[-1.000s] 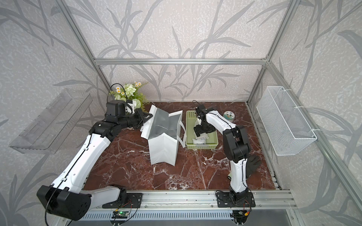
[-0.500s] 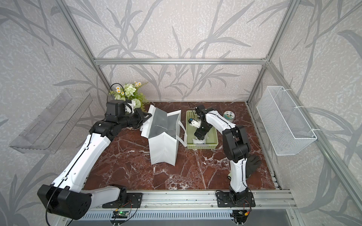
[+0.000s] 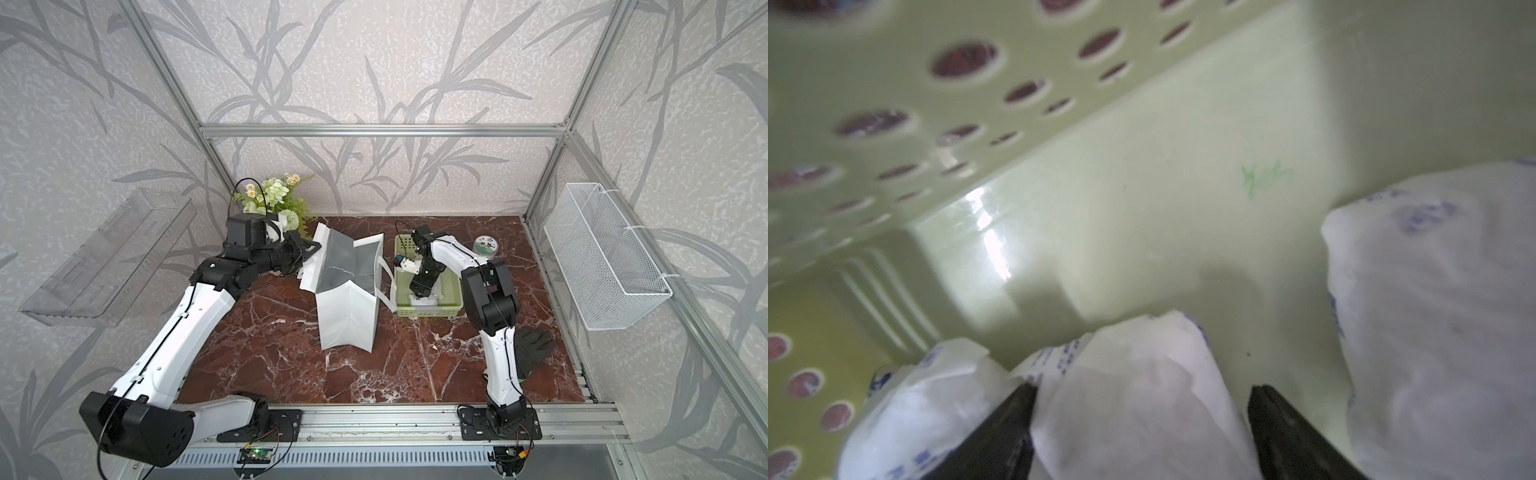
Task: Place the ice pack in the delivery bag
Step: Pick up the ice pack from the bin, then place the ice pack in the delivery bag.
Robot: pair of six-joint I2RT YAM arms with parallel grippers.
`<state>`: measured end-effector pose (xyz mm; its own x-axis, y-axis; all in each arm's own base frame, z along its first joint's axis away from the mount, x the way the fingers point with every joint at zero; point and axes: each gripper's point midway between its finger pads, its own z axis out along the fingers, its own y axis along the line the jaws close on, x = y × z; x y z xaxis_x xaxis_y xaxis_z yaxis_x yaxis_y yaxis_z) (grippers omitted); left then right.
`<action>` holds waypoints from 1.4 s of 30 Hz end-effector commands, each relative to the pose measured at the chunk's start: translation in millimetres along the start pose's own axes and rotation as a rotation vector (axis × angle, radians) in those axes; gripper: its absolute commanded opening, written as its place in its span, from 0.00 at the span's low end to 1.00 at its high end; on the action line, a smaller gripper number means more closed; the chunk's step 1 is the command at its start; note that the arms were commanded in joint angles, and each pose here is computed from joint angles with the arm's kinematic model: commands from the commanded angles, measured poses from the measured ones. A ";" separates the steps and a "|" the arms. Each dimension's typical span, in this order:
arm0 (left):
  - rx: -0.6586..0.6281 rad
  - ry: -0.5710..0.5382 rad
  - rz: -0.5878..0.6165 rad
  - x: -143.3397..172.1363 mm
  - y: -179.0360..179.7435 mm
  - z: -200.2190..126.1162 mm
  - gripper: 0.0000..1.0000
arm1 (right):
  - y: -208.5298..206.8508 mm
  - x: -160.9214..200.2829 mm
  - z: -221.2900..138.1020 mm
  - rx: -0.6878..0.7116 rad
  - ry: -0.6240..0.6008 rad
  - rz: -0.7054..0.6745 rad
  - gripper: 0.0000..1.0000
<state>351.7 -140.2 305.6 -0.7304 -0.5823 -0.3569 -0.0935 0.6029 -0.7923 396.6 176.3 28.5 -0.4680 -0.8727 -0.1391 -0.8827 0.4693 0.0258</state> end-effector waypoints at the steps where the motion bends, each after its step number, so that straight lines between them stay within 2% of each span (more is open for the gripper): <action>1: -0.029 -0.009 0.003 3.9 6.8 -5.2 0.00 | 9.2 26.8 4.1 -0.063 0.034 0.065 0.75; 5: -0.030 -0.002 0.001 4.5 7.1 -4.1 0.00 | 3.9 38.7 -0.4 -0.056 0.035 0.126 0.60; 9: -0.025 0.007 0.006 4.9 6.1 -1.5 0.00 | -2.3 36.7 -12.6 -0.031 -0.005 0.185 0.41; 12: -0.018 0.017 0.008 6.7 4.0 1.7 0.00 | -8.6 33.1 -23.0 0.004 -0.046 0.221 0.31; 17: 0.006 0.027 0.017 9.7 -4.4 9.3 0.00 | -19.3 23.0 -47.8 0.066 -0.121 0.284 0.23; 21: 0.024 0.029 0.023 12.1 -14.2 15.4 0.00 | -29.6 15.9 -74.6 0.114 -0.207 0.365 0.19; 25: 0.045 0.036 0.028 14.7 -24.9 22.6 0.00 | -39.1 7.4 -116.7 0.143 -0.346 0.475 0.19; 29: 0.070 0.051 0.042 17.8 -38.8 31.3 0.00 | -36.6 -8.6 -178.3 0.159 -0.531 0.560 0.19; 30: 0.077 0.058 0.044 19.0 -42.1 33.6 0.00 | -31.6 -15.7 -204.7 0.158 -0.619 0.570 0.19; 34: 0.100 0.070 0.047 19.2 -52.5 41.8 0.00 | -3.0 -47.4 -283.7 0.078 -0.931 0.572 0.19; 36: 0.104 0.077 0.052 19.4 -55.4 45.6 0.00 | 16.6 -62.8 -313.4 0.048 -1.034 0.538 0.19; 39: 0.115 0.092 0.059 20.6 -60.3 50.5 0.00 | 53.8 -92.6 -347.9 -0.025 -1.152 0.445 0.19; 42: 0.125 0.101 0.067 20.1 -64.8 52.7 0.00 | 88.1 -124.1 -363.7 -0.115 -1.223 0.368 0.19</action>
<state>376.0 -212.5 306.9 -0.7995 -0.4954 -0.3397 -0.0128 0.5794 -0.8149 369.5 240.1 375.5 -0.4314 -0.0692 -0.8995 -0.6664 0.6965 0.2661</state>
